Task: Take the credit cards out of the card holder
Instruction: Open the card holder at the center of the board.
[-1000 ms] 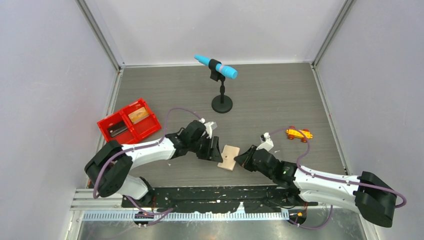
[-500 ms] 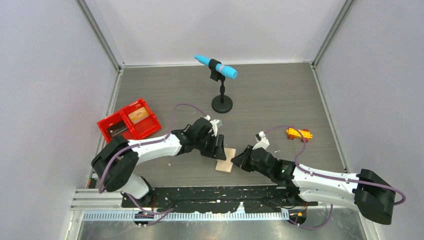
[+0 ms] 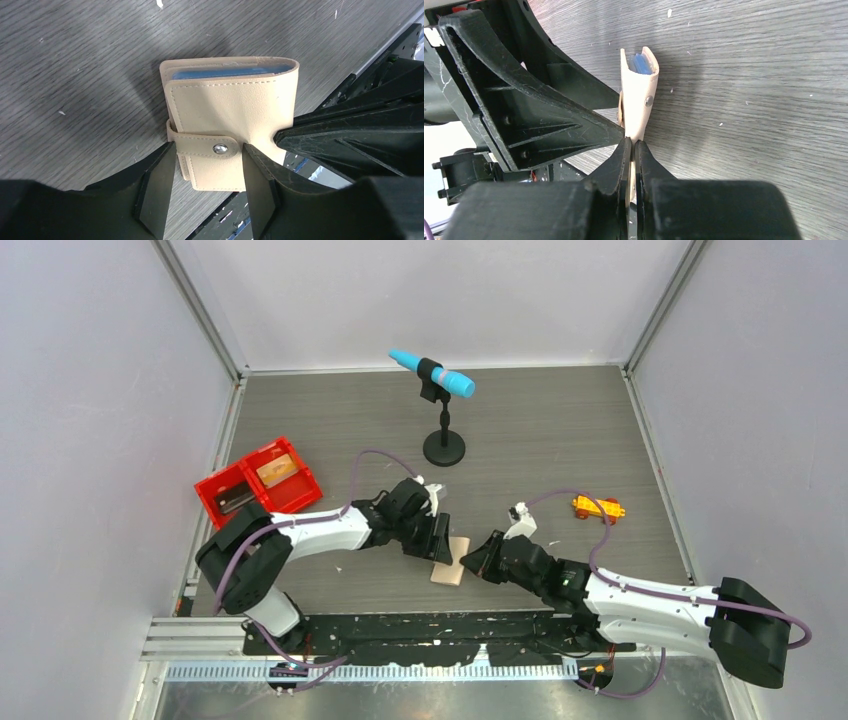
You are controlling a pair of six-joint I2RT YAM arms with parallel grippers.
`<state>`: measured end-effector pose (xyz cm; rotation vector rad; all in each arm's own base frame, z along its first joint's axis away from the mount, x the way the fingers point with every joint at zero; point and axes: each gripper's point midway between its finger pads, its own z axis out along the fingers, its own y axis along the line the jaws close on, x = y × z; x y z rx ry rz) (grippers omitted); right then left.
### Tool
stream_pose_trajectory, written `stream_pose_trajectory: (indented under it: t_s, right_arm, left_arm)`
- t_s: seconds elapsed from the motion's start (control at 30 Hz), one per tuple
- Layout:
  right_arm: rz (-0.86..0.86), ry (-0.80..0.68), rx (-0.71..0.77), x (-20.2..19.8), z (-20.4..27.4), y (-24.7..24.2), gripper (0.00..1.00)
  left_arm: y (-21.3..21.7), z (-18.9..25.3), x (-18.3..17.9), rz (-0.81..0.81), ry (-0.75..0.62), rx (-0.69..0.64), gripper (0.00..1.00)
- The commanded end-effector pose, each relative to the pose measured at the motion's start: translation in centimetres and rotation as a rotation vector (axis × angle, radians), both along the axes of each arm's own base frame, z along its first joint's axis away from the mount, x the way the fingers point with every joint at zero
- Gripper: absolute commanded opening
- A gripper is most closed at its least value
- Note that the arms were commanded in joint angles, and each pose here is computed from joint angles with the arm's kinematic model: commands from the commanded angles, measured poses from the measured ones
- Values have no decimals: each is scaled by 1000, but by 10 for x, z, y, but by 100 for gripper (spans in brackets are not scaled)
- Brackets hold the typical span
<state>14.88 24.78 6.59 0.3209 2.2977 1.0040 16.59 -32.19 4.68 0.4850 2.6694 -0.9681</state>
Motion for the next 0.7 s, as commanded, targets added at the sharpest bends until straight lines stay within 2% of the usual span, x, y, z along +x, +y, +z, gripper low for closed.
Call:
stream_pose_trajectory:
  t_s: [0.0, 0.23, 0.5, 0.67]
  right_arm:
    - [27, -63, 81, 7, 31, 19, 5]
    - [41, -67, 80, 6, 29, 21, 5]
    - [30, -78, 72, 6, 26, 15, 5]
    - [15, -73, 41, 5, 19, 7, 5]
  left_arm:
    - [-12, 6, 6, -19, -28, -33, 53]
    - [-13, 4, 5, -23, -21, -31, 47]
    - [-8, 5, 6, -17, -34, -12, 25]
    - [-1, 6, 7, -7, -53, 15, 18]
